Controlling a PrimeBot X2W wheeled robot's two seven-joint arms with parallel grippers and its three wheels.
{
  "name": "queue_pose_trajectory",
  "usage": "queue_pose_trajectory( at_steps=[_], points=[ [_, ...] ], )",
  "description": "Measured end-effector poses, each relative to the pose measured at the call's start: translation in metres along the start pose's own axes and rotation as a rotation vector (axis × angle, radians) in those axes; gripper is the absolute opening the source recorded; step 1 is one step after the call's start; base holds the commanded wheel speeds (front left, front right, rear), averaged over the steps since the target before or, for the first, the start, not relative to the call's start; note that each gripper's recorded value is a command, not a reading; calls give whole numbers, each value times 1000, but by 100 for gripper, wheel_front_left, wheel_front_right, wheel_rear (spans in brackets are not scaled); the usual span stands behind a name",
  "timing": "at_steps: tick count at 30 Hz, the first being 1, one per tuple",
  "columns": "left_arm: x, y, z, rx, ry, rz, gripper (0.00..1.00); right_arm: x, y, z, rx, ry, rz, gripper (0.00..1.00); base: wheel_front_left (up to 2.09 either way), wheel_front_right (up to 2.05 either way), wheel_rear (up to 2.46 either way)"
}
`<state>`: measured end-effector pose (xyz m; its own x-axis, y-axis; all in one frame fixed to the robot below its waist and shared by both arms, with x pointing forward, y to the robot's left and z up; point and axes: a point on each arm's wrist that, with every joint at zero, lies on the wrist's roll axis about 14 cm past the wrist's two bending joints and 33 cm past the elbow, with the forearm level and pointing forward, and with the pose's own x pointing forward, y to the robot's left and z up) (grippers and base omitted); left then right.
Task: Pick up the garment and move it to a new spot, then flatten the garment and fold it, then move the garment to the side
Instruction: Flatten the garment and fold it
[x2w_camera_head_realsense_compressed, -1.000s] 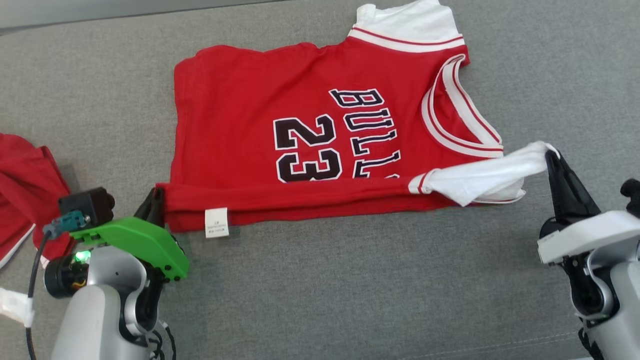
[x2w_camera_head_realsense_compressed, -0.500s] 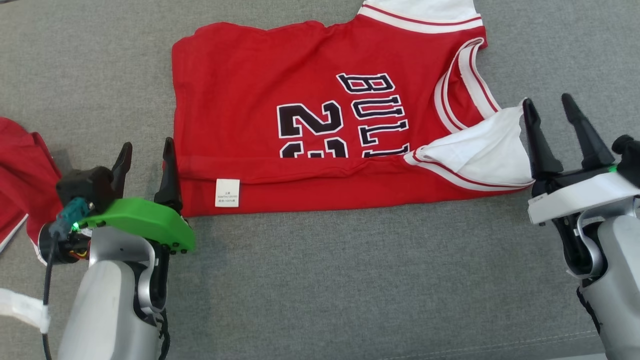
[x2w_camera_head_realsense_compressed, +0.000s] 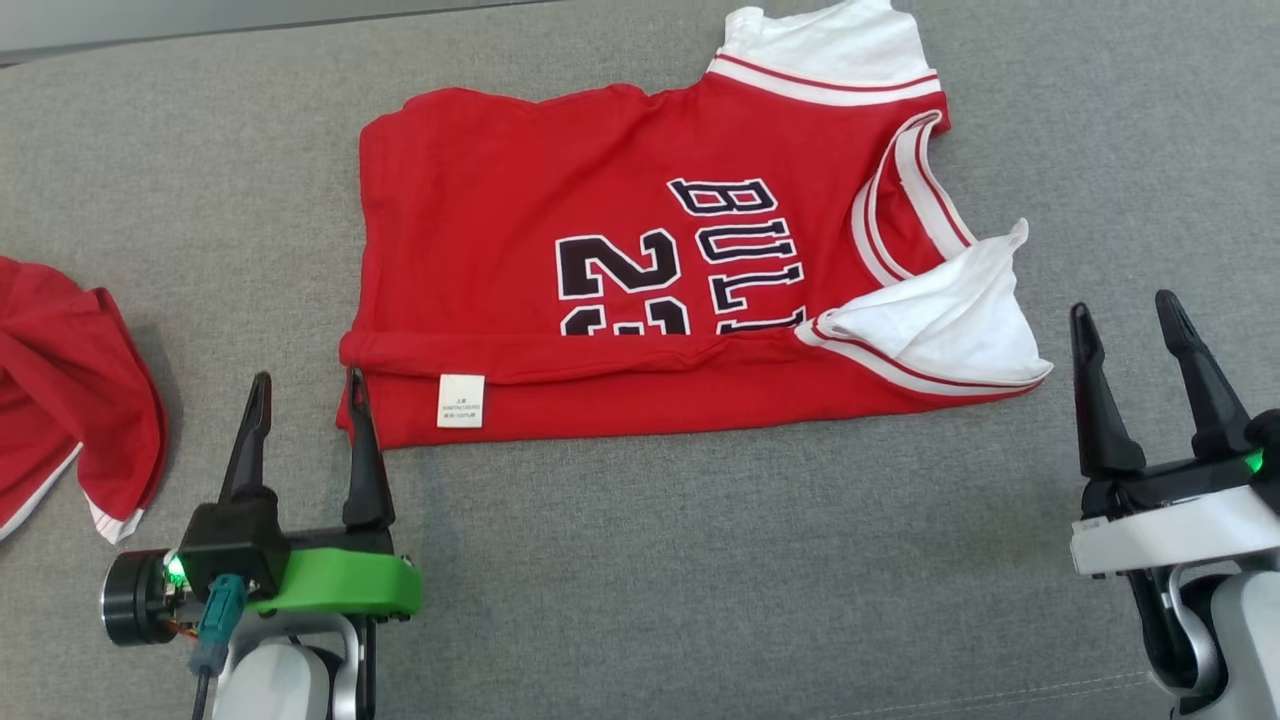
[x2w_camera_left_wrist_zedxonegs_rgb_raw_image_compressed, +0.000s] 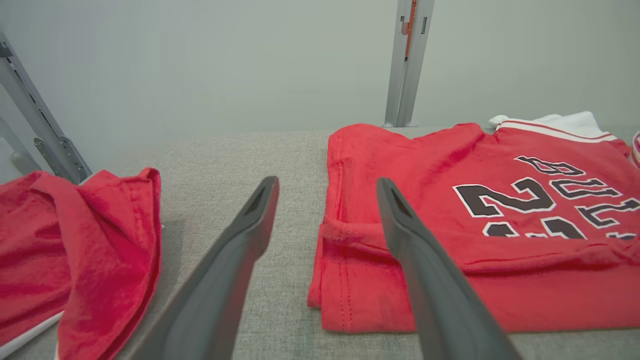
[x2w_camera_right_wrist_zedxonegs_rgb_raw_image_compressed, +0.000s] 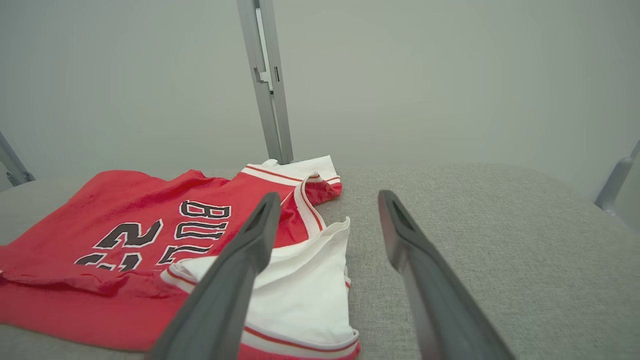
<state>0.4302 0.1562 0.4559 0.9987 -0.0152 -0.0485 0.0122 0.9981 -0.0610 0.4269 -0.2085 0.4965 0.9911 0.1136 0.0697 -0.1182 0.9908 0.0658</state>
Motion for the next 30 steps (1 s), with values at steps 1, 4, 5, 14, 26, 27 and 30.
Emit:
queue_pose_trajectory(
  at_steps=[1, 4, 5, 14, 26, 27, 30],
  points=[
    [-3, 0, 0, 1, -1, 3, 100, -3, 1, 1, -3, 0, 2, 100, 0, 0, 0],
    [-9, 0, 0, 3, 2, 4, 100, -11, 4, 1, 1, 6, 3, 100, 0, 0, 0],
    [-9, -1, 0, 3, 3, 3, 100, -13, 6, 1, 1, 7, 7, 100, 0, 0, 0],
    [-9, -4, -4, 4, 12, -7, 100, -16, 8, -1, 5, 15, 11, 100, 0, 0, 0],
    [1, -9, -76, -95, 287, -47, 100, -12, -15, -73, 43, 230, -36, 100, 0, 0, 0],
    [3, -9, -80, -109, 305, -44, 100, -9, -13, -78, 48, 244, -27, 100, 0, 0, 0],
    [7, -7, -95, -135, 371, -39, 100, -3, -5, -97, 66, 300, 0, 100, 0, 0, 0]
  ],
)
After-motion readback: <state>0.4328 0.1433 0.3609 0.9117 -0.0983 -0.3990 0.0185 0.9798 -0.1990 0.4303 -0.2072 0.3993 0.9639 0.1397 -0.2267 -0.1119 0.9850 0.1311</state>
